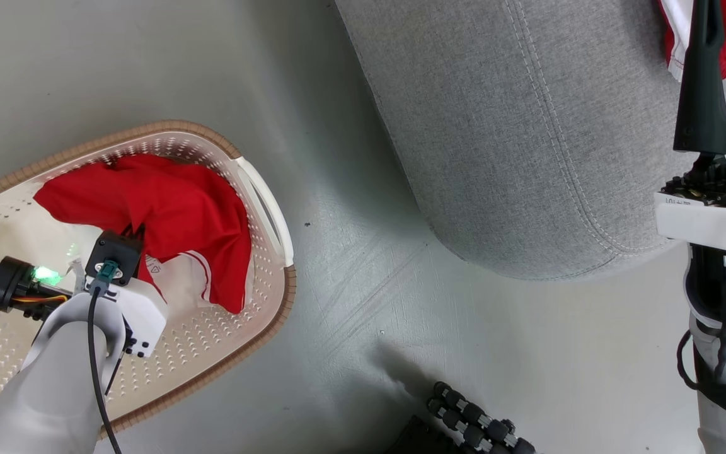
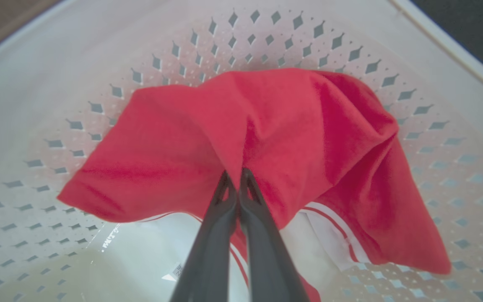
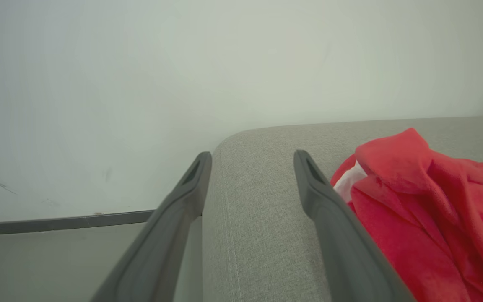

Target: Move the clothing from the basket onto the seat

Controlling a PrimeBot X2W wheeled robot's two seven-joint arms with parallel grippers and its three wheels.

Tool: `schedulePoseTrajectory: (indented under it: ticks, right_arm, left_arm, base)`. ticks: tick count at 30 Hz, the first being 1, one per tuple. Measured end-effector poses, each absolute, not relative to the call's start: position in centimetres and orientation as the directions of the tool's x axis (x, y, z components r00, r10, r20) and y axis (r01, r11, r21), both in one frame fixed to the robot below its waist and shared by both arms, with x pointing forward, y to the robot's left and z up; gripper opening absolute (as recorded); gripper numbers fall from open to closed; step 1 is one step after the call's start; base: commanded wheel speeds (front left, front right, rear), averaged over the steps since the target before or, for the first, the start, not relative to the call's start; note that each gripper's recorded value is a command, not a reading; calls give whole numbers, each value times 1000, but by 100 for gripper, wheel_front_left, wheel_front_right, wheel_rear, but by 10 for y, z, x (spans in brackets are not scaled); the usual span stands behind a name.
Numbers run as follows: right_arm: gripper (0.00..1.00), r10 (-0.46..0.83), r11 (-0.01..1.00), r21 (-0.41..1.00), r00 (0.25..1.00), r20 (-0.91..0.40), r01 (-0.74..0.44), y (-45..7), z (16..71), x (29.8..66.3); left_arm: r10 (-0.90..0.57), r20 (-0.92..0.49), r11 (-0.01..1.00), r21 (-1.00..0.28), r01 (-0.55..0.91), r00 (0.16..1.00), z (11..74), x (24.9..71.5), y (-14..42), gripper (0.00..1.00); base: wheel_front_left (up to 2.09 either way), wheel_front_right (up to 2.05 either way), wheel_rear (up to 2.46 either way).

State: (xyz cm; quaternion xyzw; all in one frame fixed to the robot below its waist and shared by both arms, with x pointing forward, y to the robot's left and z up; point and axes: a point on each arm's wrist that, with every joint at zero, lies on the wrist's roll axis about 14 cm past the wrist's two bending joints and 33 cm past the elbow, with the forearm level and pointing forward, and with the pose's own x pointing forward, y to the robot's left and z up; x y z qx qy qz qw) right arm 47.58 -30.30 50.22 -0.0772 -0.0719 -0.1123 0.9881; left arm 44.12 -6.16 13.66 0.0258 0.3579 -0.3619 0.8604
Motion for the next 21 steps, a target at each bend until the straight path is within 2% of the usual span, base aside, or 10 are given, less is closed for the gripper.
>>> schedulePoseTrajectory:
  ticks: [14,21]
  right_arm:
    - [100,-190,967,-139,968,162,213,-295,505,477]
    - [100,-116,981,-143,987,109,131,-269,487,484]
  left_arm:
    - [-608,-550,753,-173,635,572,172,460,-47,0]
    - [-567,-463,803,-124,583,682,207,490,-32,0]
  base:
    - [0,0,0]
    - [0,0,0]
